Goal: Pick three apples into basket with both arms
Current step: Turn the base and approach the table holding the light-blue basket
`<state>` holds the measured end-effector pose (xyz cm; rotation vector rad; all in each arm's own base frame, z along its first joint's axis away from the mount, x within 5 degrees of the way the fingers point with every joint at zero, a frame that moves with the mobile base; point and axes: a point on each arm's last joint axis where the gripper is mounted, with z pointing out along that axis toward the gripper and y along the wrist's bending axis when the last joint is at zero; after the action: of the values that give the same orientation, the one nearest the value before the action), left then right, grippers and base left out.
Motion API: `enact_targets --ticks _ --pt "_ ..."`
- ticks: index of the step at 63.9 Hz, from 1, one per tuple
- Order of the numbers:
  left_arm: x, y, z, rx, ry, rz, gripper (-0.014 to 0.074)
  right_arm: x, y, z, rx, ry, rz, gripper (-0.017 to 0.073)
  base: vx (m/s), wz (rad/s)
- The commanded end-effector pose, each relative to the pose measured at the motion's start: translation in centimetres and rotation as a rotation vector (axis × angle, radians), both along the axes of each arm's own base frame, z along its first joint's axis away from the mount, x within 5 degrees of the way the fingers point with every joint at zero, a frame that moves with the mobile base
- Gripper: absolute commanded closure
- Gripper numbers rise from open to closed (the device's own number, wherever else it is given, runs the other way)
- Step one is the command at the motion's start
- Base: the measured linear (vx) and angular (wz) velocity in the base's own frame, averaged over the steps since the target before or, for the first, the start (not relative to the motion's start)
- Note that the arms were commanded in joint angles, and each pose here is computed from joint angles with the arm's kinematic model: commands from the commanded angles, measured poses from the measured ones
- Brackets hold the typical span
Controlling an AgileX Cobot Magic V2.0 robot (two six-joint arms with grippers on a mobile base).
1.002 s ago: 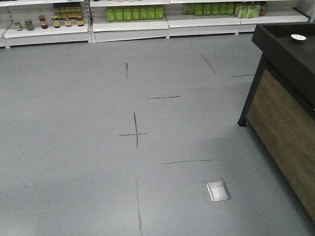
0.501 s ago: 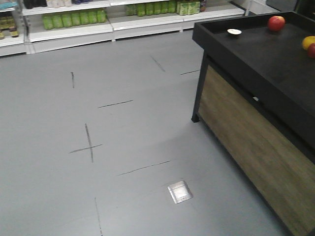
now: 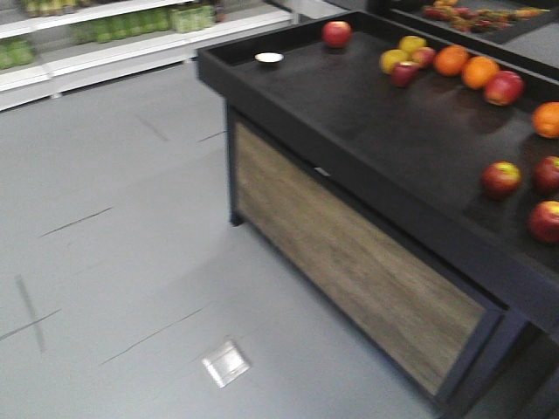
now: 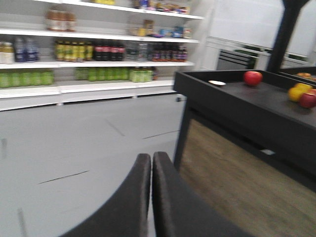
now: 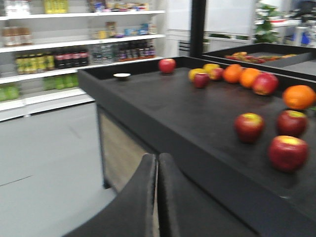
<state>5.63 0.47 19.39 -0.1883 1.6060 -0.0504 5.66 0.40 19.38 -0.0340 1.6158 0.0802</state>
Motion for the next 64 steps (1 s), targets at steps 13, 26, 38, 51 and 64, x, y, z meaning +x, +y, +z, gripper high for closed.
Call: enact_targets --ticks 13,26,38,51,64 --pt "-0.01 -0.02 0.10 0.002 -0.071 -0.005 0.0600 -0.01 -0.02 0.15 -0.003 -0.062 -0.005 0.0564 0.17 -0.65" --pt "-0.01 -0.02 0.10 0.002 -0.071 -0.005 0.0600 -0.01 -0.02 0.15 -0.003 -0.062 -0.005 0.0564 0.16 -0.64" --pt "-0.01 -0.02 0.10 0.002 -0.071 -0.005 0.0600 -0.01 -0.02 0.15 -0.003 -0.062 -0.005 0.0564 0.14 -0.58" --pt "-0.01 -0.02 0.10 0.002 -0.071 -0.005 0.0600 -0.01 -0.02 0.15 -0.003 -0.062 -0.005 0.0564 0.13 -0.52" --pt "-0.01 -0.02 0.10 0.002 -0.071 -0.005 0.0600 -0.01 -0.02 0.15 -0.003 -0.062 -0.005 0.0564 0.12 -0.48"
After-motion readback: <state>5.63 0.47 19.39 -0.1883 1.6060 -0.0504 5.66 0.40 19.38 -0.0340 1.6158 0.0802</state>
